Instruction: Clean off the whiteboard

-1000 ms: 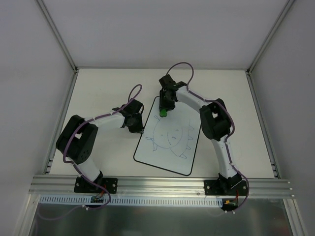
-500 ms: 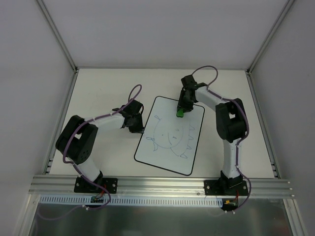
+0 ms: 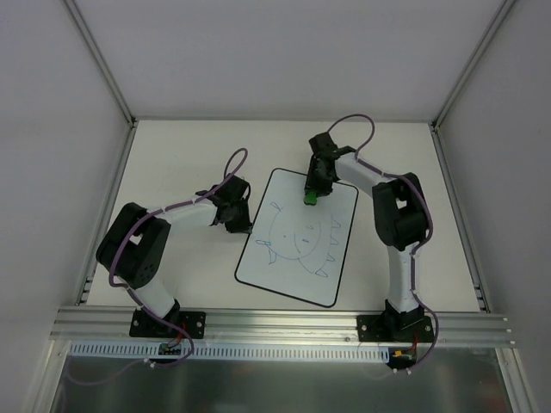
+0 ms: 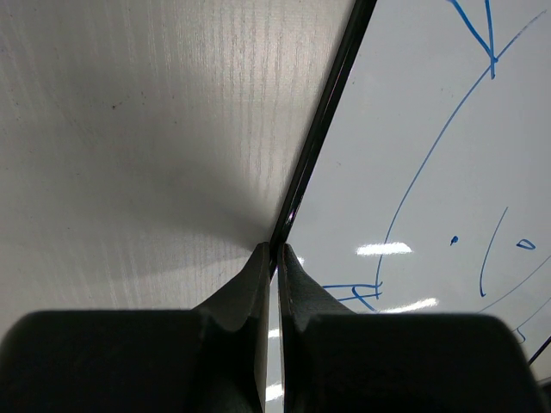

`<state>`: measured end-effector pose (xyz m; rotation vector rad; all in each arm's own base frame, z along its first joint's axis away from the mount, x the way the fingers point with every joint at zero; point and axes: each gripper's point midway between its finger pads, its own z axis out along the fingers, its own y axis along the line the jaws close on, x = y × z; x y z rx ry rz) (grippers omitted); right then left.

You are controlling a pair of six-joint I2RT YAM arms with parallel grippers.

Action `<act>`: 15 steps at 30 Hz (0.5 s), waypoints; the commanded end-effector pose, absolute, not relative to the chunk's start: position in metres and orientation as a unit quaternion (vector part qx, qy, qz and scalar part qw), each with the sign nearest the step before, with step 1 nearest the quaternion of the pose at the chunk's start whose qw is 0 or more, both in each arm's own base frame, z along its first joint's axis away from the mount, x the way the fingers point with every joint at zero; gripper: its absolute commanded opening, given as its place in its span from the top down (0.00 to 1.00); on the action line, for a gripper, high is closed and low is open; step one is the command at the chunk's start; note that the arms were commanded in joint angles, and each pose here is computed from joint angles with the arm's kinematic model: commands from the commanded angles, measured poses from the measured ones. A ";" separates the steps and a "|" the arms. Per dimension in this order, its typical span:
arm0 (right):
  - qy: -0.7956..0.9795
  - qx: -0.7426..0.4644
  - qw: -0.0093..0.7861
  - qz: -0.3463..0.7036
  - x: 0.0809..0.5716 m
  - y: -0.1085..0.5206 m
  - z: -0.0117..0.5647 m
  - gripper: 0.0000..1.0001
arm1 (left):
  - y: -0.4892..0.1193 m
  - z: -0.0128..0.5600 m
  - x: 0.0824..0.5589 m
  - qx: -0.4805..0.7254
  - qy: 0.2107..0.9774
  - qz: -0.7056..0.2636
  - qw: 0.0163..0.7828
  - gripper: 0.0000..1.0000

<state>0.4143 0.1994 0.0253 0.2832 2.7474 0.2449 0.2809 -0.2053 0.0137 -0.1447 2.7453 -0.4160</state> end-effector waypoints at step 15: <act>0.989 -0.052 0.103 0.091 0.330 0.345 -0.010 1.00 | -0.169 -0.024 0.231 -0.051 0.992 -0.063 0.097 1.00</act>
